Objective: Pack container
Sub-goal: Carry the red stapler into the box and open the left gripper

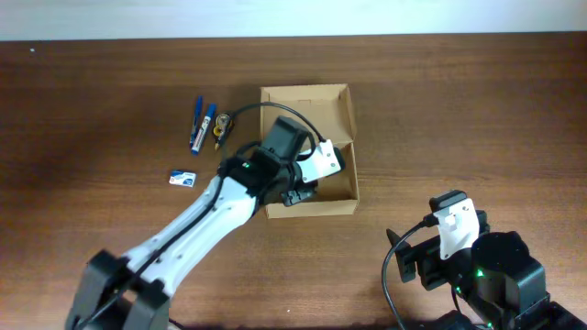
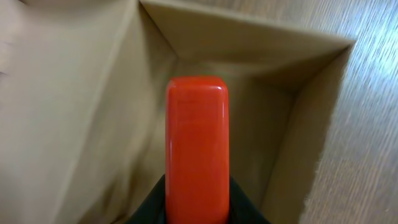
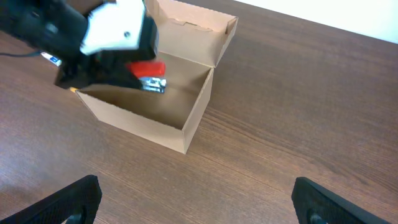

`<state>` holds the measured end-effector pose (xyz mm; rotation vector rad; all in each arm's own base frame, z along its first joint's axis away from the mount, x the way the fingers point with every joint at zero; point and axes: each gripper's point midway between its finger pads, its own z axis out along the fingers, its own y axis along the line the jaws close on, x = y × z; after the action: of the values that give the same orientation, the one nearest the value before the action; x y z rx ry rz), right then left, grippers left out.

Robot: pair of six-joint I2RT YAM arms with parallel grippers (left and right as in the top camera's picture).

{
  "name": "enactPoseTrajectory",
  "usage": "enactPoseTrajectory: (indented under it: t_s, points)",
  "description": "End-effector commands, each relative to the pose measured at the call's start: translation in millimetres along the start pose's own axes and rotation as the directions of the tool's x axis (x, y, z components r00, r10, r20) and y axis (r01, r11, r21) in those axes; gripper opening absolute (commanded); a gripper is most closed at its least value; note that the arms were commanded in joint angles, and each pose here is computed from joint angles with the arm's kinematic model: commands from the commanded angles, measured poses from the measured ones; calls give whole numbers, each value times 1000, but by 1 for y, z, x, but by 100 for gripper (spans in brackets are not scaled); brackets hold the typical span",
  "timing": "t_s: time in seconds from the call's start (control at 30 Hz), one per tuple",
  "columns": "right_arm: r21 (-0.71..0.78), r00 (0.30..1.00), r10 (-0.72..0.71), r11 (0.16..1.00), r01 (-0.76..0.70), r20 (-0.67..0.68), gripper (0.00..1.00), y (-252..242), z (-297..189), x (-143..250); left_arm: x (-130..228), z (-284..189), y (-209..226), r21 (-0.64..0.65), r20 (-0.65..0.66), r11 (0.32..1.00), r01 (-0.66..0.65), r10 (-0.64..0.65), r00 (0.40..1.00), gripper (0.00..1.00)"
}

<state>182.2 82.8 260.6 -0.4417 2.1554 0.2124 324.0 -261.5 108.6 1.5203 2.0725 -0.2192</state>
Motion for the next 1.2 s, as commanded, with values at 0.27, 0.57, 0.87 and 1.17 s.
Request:
enactPoseTrajectory:
  t_s: [0.27,0.57,0.87,1.17]
  points:
    - [-2,1000,0,1000,0,11,99,1,-2,-2,15,30,-14,112,-36,985,-127,132,991,2]
    - [-2,1000,0,1000,0,11,99,1,-2,-2,31,28,-4,104,-80,991,-88,96,992,2]
    - [-2,1000,0,1000,0,11,99,1,-2,-2,32,27,-3,104,-82,991,-85,94,992,16]
    - [-2,1000,0,1000,0,11,99,1,-2,-2,32,27,-3,104,-82,991,-85,94,992,43]
